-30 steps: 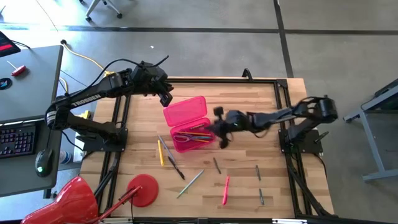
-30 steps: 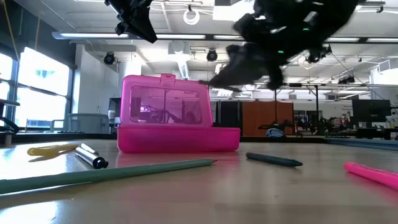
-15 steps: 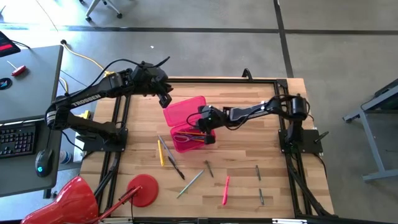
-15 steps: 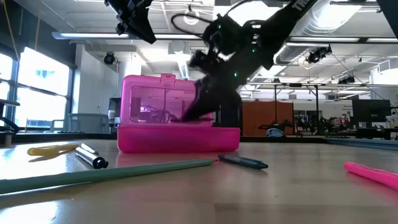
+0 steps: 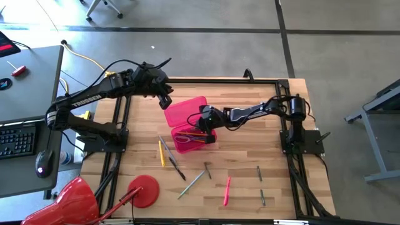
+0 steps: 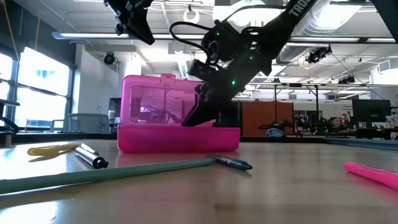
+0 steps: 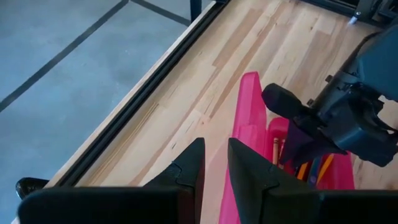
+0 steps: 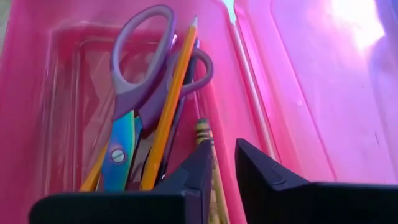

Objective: Pick & place school supplies into a supply box
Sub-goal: Put the middle dark green color into the pink supply box

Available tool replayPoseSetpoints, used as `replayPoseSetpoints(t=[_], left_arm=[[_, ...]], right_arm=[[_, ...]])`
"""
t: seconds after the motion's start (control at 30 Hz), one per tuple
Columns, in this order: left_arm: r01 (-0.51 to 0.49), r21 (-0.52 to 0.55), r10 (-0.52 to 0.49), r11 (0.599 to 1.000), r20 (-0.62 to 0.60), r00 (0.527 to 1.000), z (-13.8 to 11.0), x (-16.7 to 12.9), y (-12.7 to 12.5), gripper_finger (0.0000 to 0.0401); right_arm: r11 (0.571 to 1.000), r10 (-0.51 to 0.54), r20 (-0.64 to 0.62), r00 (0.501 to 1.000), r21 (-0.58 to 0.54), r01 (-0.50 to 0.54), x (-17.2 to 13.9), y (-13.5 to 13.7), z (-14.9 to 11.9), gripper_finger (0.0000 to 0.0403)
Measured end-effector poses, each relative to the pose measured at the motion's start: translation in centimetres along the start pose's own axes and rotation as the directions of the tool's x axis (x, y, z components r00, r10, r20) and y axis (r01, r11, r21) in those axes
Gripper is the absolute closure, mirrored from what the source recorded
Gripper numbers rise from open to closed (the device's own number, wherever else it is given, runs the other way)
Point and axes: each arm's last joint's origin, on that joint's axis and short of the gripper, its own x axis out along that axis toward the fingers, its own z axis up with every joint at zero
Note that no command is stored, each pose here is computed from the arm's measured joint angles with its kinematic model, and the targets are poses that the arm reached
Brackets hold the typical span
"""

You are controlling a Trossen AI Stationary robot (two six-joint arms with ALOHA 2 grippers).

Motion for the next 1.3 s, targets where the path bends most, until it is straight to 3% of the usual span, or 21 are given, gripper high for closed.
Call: replayPoseSetpoints(t=[0.33, 0.53, 0.6, 0.73, 0.9, 1.0, 1.1, 1.2, 1.3], left_arm=[[0.014, 0.000, -0.014, 1.000, -0.001, 1.000, 0.0, 0.0, 0.0, 0.0300], [0.042, -0.004, -0.042, 0.999, -0.003, 0.999, 0.0, 0.0, -0.1, 0.0300], [0.058, -0.004, -0.058, 0.998, -0.004, 0.998, 0.0, 0.0, -0.2, 0.0300], [0.073, -0.005, -0.073, 0.997, -0.001, 0.997, 0.0, 0.0, -0.2, 0.0300], [0.074, -0.006, -0.074, 0.997, 0.010, 0.997, 0.1, 0.0, -0.2, 0.0300], [0.075, -0.014, -0.075, 0.997, 0.023, 0.997, 0.3, 0.0, -0.2, 0.0300], [0.076, -0.029, -0.075, 0.997, 0.030, 0.997, 0.3, 0.0, -0.2, 0.0300], [0.074, -0.030, -0.073, 0.997, 0.031, 0.997, 0.3, 0.0, -0.2, 0.0300], [0.074, -0.047, -0.073, 0.996, 0.037, 0.997, 0.4, 0.0, -0.2, 0.0300]], right_arm=[[1.000, 0.004, 0.027, 1.000, 0.000, -0.004, -2.4, 1.0, 2.1, 0.0332], [0.981, -0.015, -0.043, 0.999, 0.194, 0.023, -6.5, 3.2, 3.9, 0.0332], [0.947, 0.005, -0.106, 0.994, 0.320, 0.030, -7.9, 4.5, 4.1, 0.0331], [0.831, 0.096, -0.287, 0.953, 0.550, 0.082, -10.6, 8.1, 3.4, 0.0331], [0.745, 0.240, -0.513, 0.824, 0.642, 0.182, -14.0, 14.2, 2.0, 0.0331], [0.642, 0.359, -0.574, 0.736, 0.724, 0.252, -16.0, 17.9, 1.4, 0.0331], [0.540, 0.442, -0.577, 0.687, 0.783, 0.310, -17.7, 21.3, 1.3, 0.0331], [0.500, 0.456, -0.589, 0.668, 0.790, 0.355, -19.5, 24.1, 0.8, 0.0331], [0.483, 0.373, -0.582, 0.723, 0.787, 0.384, -20.8, 25.8, 0.2, 0.0331]])
